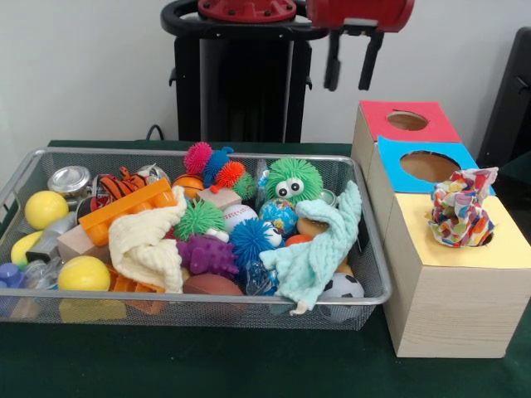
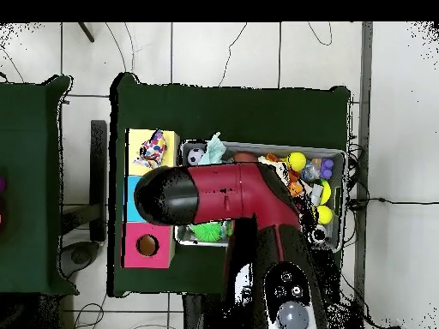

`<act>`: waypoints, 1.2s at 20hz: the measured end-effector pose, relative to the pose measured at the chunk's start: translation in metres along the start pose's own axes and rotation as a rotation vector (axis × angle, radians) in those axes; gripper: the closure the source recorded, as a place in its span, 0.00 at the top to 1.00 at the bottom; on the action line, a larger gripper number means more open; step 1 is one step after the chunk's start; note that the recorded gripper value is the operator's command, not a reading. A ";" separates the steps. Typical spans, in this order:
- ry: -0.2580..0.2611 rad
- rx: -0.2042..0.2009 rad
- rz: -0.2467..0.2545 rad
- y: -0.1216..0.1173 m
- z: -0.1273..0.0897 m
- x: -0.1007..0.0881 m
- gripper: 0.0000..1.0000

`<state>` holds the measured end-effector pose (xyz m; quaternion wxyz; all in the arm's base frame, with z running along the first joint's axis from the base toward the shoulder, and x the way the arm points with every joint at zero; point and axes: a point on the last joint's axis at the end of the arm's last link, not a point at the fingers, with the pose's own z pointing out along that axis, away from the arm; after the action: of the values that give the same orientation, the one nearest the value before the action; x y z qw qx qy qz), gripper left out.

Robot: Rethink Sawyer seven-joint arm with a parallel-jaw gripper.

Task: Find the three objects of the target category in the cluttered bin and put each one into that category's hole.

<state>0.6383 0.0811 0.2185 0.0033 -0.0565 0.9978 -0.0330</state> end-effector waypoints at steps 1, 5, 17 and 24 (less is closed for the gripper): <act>-0.006 0.002 -0.004 0.002 -0.002 -0.003 0.00; -0.031 0.008 -0.019 0.011 -0.010 -0.012 0.00; -0.059 0.011 -0.027 0.019 -0.015 -0.018 0.00; -0.152 -0.031 0.012 0.025 -0.023 -0.036 0.00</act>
<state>0.6706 0.1118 0.2395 0.0782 -0.0531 0.9954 -0.0131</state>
